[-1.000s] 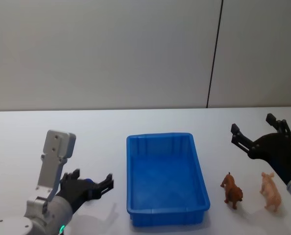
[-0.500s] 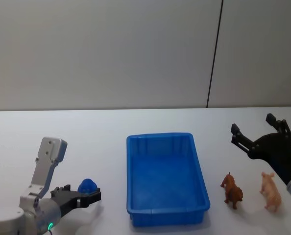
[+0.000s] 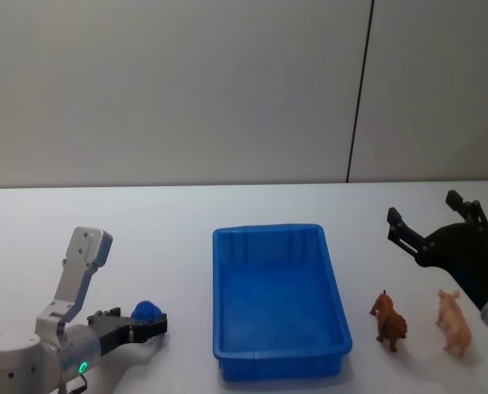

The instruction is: Pick up the two dolls from the table and place them into the box.

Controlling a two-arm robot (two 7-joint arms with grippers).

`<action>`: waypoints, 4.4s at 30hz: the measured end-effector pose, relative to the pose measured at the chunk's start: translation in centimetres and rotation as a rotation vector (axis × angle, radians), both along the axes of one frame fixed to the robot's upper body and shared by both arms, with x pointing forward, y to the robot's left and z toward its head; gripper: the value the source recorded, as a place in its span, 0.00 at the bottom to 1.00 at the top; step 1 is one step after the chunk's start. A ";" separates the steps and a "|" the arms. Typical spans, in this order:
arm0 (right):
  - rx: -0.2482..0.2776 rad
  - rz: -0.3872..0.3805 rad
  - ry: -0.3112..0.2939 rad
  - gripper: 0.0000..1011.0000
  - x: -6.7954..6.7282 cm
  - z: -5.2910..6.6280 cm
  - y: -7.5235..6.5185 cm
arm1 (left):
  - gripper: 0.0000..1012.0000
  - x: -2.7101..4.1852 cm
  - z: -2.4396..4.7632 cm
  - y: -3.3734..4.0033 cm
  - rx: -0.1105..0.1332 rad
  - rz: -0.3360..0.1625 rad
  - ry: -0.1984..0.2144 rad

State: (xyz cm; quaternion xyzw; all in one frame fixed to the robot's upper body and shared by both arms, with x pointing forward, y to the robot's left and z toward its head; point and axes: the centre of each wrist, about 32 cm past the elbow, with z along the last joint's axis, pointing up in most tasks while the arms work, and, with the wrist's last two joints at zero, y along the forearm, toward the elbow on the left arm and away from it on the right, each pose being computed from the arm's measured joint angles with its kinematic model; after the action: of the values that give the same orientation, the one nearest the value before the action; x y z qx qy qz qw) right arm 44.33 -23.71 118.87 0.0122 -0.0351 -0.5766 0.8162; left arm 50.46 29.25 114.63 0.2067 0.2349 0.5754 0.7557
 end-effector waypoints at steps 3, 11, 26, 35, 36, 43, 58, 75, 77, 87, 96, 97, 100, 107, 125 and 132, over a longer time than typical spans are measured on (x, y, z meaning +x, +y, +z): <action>0.000 0.000 0.000 0.99 0.0 0.0 0.0 | 0.92 0.31 -0.15 0.16 0.000 -0.002 0.005; 0.000 0.000 0.000 0.99 0.0 0.0 0.0 | 0.73 0.83 -0.44 0.43 0.000 -0.005 0.017; 0.000 0.000 0.000 0.99 0.0 0.0 0.0 | 0.53 1.16 -0.67 0.60 -0.001 -0.010 0.027; 0.000 0.000 0.000 0.99 0.0 0.0 0.0 | 0.47 1.06 -0.54 0.49 0.008 -0.009 -0.013; 0.000 0.000 0.000 0.99 0.0 0.0 0.0 | 0.46 1.02 -0.46 0.44 0.009 -0.009 -0.026; 0.000 0.000 0.000 0.99 0.0 0.0 0.0 | 0.43 0.97 0.40 0.31 0.010 -0.010 -0.097; 0.000 0.000 0.000 0.99 0.0 0.0 0.0 | 0.32 1.76 5.05 0.17 -0.051 -0.117 -0.316; 0.000 0.000 0.000 0.99 0.0 0.0 0.0 | 0.23 3.99 8.35 -0.28 -0.135 -0.333 -0.391; 0.000 0.000 0.000 0.99 0.0 0.0 0.0 | 0.21 4.39 8.50 -0.38 -0.146 -0.366 -0.383; 0.000 0.000 0.000 0.99 0.0 0.0 0.0 | 0.21 6.75 8.47 -1.08 -0.185 -0.513 -0.304; 0.000 0.000 0.000 0.99 0.0 0.0 0.0 | 0.23 9.85 7.24 -2.36 -0.205 -0.661 -0.167; 0.000 0.000 0.000 0.99 0.0 0.0 0.0 | 0.25 10.11 7.12 -2.49 -0.206 -0.671 -0.156; 0.000 0.000 0.000 0.99 0.0 0.0 0.0 | 0.33 10.89 6.71 -2.87 -0.208 -0.708 -0.118; 0.000 0.000 0.000 0.99 0.0 0.0 0.0 | 0.56 13.45 5.39 -4.08 -0.222 -0.806 0.000; 0.000 0.000 0.000 0.99 0.0 0.0 0.0 | 0.99 13.41 6.08 -3.14 -0.283 -0.818 -0.066; 0.000 0.000 0.000 0.99 0.0 0.0 0.0 | 0.99 12.18 6.71 -2.18 -0.318 -0.769 -0.176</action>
State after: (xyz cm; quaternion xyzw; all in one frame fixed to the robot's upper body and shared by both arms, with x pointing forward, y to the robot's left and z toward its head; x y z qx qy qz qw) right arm 44.33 -23.71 118.87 0.0122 -0.0351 -0.5766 0.8162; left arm 62.63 27.07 121.34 0.1104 0.1610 0.2236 0.9549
